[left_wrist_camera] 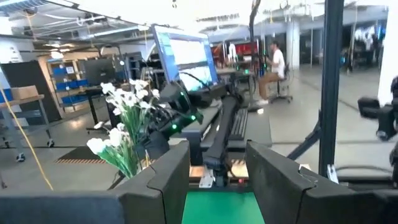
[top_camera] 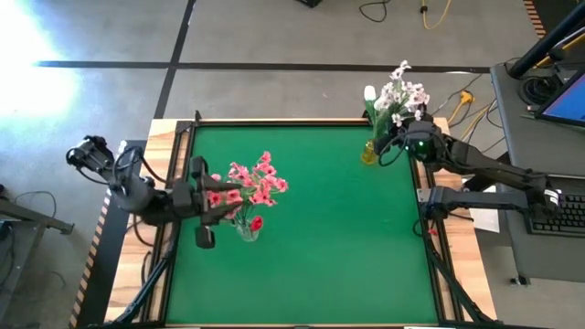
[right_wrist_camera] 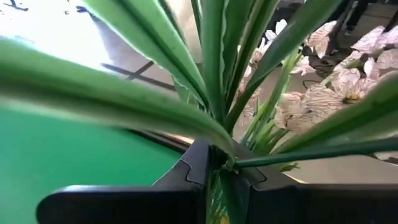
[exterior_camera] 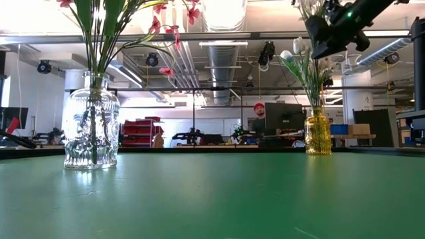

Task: Sort flowers into vase by color
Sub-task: Put the white flower into the transparent vase

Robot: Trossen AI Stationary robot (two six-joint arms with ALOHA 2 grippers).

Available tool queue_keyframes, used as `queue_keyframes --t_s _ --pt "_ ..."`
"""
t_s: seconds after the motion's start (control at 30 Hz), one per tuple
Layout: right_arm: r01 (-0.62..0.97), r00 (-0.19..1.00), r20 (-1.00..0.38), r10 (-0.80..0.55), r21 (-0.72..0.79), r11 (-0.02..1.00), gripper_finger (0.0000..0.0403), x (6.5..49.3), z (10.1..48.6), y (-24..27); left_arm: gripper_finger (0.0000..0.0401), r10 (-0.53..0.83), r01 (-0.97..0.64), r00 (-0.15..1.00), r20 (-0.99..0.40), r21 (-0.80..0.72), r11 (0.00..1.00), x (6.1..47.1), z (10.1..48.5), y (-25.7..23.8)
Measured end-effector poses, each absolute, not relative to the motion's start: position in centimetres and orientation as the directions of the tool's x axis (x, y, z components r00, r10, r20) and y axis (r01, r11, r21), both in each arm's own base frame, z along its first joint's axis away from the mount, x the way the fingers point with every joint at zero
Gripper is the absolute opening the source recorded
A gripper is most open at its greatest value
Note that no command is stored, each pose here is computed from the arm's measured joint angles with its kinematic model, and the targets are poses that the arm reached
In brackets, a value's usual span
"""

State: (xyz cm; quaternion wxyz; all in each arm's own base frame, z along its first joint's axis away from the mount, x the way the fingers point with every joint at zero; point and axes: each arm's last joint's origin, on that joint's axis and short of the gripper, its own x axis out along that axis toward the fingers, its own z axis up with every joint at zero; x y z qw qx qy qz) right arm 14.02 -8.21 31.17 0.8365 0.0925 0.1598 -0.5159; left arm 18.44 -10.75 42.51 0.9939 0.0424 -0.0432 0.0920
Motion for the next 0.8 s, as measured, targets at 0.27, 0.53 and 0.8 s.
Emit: queue_keyframes --t_s 0.27,0.53,0.8 --pt "0.901 0.415 -0.32 -0.851 0.018 0.433 0.0018 14.2 30.5 -8.6 0.0146 0.184 -0.19 0.974 0.135 0.033 0.981 16.7 42.1 -9.5" --pt "0.92 0.368 -0.325 -0.871 -0.008 0.391 0.0018 14.2 28.8 -8.7 0.0146 0.183 -0.193 0.974 0.134 0.064 0.979 16.6 42.0 -9.4" --pt "0.924 0.363 -0.336 -0.869 0.01 0.382 0.0018 14.3 27.4 -8.8 0.0146 0.183 -0.195 0.974 0.133 0.084 0.977 16.7 42.0 -9.5"
